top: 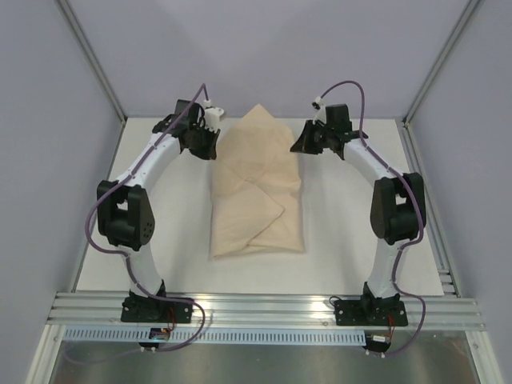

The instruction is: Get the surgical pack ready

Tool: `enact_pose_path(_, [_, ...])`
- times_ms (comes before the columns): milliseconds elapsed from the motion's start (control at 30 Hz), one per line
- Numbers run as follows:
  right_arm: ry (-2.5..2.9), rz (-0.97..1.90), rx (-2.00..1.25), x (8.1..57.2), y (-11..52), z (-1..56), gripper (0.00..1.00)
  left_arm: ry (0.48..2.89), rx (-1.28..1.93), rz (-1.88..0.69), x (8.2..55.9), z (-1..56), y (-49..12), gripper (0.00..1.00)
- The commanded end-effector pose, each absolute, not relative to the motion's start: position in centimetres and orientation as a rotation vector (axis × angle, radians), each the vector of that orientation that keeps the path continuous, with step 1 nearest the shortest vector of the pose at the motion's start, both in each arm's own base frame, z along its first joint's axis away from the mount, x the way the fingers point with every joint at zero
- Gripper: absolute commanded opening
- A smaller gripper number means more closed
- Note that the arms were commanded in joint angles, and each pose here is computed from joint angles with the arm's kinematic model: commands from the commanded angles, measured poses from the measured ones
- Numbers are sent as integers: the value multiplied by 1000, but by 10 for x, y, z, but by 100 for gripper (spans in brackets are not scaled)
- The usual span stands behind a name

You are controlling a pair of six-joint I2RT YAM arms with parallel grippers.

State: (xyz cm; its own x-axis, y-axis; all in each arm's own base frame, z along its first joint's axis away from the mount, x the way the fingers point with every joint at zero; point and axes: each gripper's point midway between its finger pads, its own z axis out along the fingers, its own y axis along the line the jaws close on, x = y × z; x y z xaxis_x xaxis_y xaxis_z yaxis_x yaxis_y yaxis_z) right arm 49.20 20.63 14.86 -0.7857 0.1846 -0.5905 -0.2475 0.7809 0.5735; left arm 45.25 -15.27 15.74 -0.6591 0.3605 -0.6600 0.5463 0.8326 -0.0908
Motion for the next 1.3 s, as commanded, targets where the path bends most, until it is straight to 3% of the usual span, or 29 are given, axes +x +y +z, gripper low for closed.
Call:
enact_pose_path(0, [2212, 889, -137, 476, 207, 178, 1, 2280, 757, -391, 438, 168, -153, 0])
enact_pose_path(367, [2179, 899, -212, 412, 201, 180, 1, 2230, 946, -465, 388, 165, -153, 0])
enact_pose_path(733, [2374, 862, -140, 331, 195, 102, 1, 2222, 1225, -670, 318, 130, -157, 0])
enact_pose_path(833, [2424, 869, -118, 318, 194, 87, 15, 2234, 1269, -662, 312, 114, -153, 0])
enact_pose_path(867, [2442, 861, -107, 314, 192, 84, 33, 2242, 1276, -655, 311, 109, -152, 0])
enact_pose_path(933, [2438, 844, -123, 312, 189, 89, 44, 2246, 1310, -616, 311, 99, -146, 0])
enact_pose_path(967, [2438, 801, -147, 313, 185, 93, 57, 2233, 1326, -600, 313, 97, -145, 0])
enact_pose_path(1100, [2371, 697, -260, 327, 177, 128, 78, 2190, 1389, -572, 315, 95, -146, 0])
enact_pose_path(1133, [2356, 687, -286, 329, 177, 136, 91, 2165, 1422, -555, 316, 96, -148, 0])
enact_pose_path(1200, [2253, 703, -386, 344, 185, 165, 100, 2148, 1459, -545, 313, 95, -149, 0])
enact_pose_path(1267, [2169, 755, -482, 356, 198, 183, 100, 2134, 1491, -520, 310, 93, -150, 0])
